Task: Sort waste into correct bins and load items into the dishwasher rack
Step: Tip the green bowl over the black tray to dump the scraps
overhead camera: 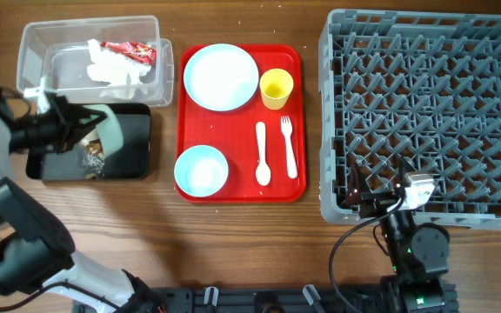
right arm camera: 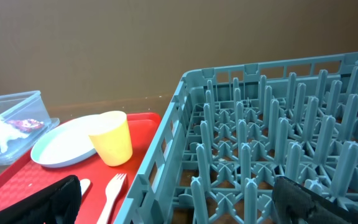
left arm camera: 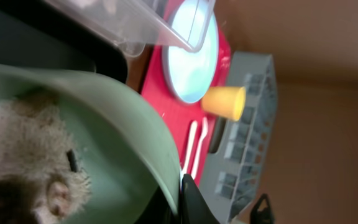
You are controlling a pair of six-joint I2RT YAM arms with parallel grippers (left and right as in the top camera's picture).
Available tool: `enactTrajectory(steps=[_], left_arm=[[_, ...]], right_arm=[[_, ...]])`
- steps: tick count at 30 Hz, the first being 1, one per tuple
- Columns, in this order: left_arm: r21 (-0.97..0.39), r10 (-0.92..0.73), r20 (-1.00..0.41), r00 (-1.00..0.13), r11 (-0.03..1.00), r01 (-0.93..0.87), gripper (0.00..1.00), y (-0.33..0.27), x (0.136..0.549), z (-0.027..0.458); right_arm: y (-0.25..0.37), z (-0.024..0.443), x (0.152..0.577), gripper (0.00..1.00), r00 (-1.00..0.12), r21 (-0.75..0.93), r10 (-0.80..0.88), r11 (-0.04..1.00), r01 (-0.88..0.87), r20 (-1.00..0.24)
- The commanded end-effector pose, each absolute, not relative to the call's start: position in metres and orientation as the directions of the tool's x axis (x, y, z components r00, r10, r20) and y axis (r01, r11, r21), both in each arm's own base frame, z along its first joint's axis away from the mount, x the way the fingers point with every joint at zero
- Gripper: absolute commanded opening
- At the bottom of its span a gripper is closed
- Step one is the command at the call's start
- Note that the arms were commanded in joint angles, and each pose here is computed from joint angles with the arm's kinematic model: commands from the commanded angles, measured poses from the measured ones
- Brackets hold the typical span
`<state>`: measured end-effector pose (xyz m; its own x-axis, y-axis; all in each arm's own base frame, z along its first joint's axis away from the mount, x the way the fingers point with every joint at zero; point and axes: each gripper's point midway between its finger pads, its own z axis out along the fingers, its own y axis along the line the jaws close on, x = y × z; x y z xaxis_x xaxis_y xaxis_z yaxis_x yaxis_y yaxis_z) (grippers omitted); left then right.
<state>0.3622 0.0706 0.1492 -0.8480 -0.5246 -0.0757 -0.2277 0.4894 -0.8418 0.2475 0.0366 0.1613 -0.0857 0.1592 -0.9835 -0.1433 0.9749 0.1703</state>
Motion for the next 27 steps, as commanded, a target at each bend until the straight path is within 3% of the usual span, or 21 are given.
enactTrajectory(steps=[1,7,11,15,16,17,19,21,24,27], left_arm=[[-0.940,-0.592,-0.105,-0.799,0.321,-0.114,0.04,0.079,0.361,0.167],[-0.977,-0.679,-0.063,-0.731,0.191,-0.093,0.04,0.105,0.360,0.182],[-0.995,-0.700,0.067,-0.711,0.006,-0.099,0.04,0.109,0.359,0.204],[-0.987,-0.718,0.144,-0.682,-0.055,-0.150,0.04,0.120,0.357,0.204],[-0.975,-0.704,0.220,-0.676,-0.137,-0.175,0.04,0.118,0.356,0.211],[-0.978,-0.701,0.208,-0.682,-0.143,-0.152,0.04,0.119,0.357,0.215],[-0.983,-0.729,0.156,-0.667,-0.046,-0.179,0.04,0.126,0.363,0.200],[-0.981,-0.722,0.177,-0.669,-0.075,-0.179,0.04,0.125,0.362,0.204],[-0.978,-0.739,0.154,-0.656,-0.021,-0.206,0.04,0.129,0.364,0.194],[-0.964,-0.730,0.221,-0.646,-0.062,-0.259,0.04,0.124,0.360,0.191]], right_arm=[[0.038,0.162,0.247,1.00,-0.082,0.161,0.150,0.974,-0.157,-0.985],[0.038,0.162,0.247,1.00,-0.082,0.161,0.150,0.974,-0.157,-0.985],[0.038,0.162,0.247,1.00,-0.082,0.161,0.150,0.974,-0.157,-0.985],[0.038,0.162,0.247,1.00,-0.082,0.161,0.150,0.974,-0.157,-0.985],[0.038,0.162,0.247,1.00,-0.082,0.161,0.150,0.974,-0.157,-0.985],[0.038,0.162,0.247,1.00,-0.082,0.161,0.150,0.974,-0.157,-0.985],[0.038,0.162,0.247,1.00,-0.082,0.161,0.150,0.974,-0.157,-0.985],[0.038,0.162,0.247,1.00,-0.082,0.161,0.150,0.974,-0.157,-0.985],[0.038,0.162,0.247,1.00,-0.082,0.161,0.150,0.974,-0.157,-0.985],[0.038,0.162,0.247,1.00,-0.082,0.161,0.150,0.974,-0.157,-0.985]])
